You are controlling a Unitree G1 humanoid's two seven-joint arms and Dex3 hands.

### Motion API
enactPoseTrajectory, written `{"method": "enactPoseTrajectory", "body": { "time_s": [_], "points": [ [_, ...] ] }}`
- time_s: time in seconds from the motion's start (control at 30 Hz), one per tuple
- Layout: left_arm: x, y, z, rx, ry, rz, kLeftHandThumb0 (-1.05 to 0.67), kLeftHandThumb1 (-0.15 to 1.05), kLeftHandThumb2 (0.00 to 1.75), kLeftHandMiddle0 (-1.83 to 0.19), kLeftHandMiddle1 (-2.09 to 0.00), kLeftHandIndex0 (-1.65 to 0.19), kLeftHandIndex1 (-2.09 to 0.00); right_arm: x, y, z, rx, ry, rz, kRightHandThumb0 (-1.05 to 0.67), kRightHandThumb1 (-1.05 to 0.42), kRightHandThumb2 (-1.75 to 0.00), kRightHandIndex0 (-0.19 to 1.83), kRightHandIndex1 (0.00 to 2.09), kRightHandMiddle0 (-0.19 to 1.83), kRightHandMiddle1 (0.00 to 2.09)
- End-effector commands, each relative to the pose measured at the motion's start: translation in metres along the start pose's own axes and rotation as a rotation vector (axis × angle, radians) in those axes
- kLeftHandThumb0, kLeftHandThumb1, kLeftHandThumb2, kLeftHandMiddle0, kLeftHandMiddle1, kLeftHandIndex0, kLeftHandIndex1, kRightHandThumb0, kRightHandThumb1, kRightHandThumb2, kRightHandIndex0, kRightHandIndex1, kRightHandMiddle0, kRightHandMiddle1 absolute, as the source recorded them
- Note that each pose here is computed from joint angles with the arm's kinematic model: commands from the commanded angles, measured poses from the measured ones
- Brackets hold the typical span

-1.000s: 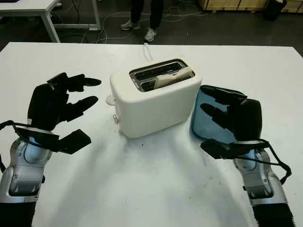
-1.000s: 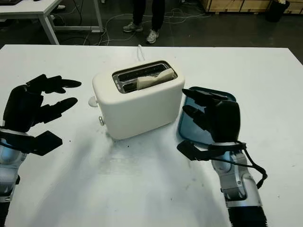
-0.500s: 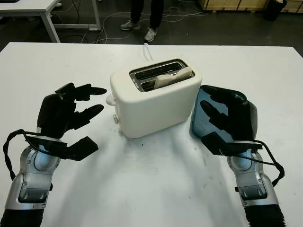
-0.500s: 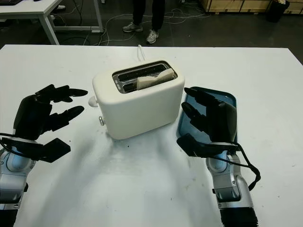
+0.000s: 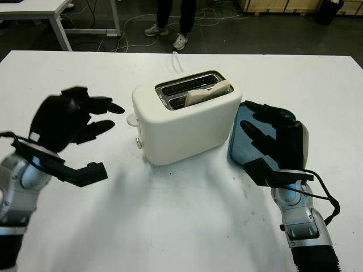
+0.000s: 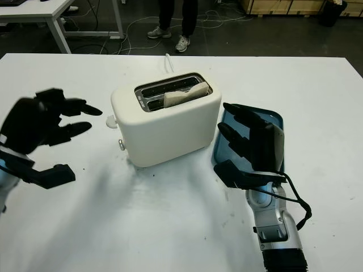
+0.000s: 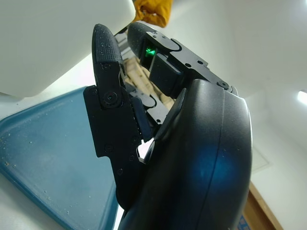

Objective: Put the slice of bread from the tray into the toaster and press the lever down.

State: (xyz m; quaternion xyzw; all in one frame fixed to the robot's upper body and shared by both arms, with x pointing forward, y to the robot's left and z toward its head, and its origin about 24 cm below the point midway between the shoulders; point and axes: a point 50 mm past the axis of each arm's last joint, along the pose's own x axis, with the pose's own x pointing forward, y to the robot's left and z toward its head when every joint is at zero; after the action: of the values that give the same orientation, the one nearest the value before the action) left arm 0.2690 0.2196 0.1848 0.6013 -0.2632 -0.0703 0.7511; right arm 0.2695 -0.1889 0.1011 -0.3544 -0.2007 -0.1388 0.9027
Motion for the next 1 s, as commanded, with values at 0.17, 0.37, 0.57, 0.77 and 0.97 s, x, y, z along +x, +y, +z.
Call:
{"method": "enactPoseTrajectory", "body": {
  "time_s": [0.17,0.37,0.57,0.77,0.97],
  "points": [
    [0.01,0.002,0.0,0.054,-0.04,-0.071,-0.28,0.92,0.27,-0.6,-1.29,-0.77,-0.62,-0.001,-0.001,0.0,0.013,-0.019,-0.008,-0.49,-0.92,-0.14,0.91,0.34,0.92,0.01],
    [0.017,0.0,0.002,0.058,-0.082,-0.093,-0.27,0.92,0.23,-0.66,-1.34,-0.8,-0.63,-0.002,-0.001,-0.002,0.019,-0.012,-0.003,-0.48,-0.92,-0.14,0.93,0.35,0.93,0.01],
    [0.021,-0.004,0.002,0.053,-0.094,-0.109,-0.27,0.92,0.22,-0.64,-1.4,-0.8,-0.65,-0.003,0.001,-0.003,0.019,-0.014,-0.004,-0.46,-0.92,-0.14,0.94,0.35,0.93,0.01],
    [0.022,-0.01,0.001,0.06,-0.105,-0.113,-0.28,0.92,0.23,-0.63,-1.4,-0.79,-0.67,-0.003,0.002,-0.003,0.023,-0.01,0.0,-0.41,-0.92,-0.13,0.95,0.36,0.95,0.02],
    [0.023,-0.013,0.001,0.064,-0.116,-0.114,-0.28,0.92,0.23,-0.63,-1.39,-0.78,-0.7,-0.003,0.002,-0.003,0.029,-0.009,0.001,-0.39,-0.92,-0.13,0.95,0.37,0.95,0.01]
  ]
}}
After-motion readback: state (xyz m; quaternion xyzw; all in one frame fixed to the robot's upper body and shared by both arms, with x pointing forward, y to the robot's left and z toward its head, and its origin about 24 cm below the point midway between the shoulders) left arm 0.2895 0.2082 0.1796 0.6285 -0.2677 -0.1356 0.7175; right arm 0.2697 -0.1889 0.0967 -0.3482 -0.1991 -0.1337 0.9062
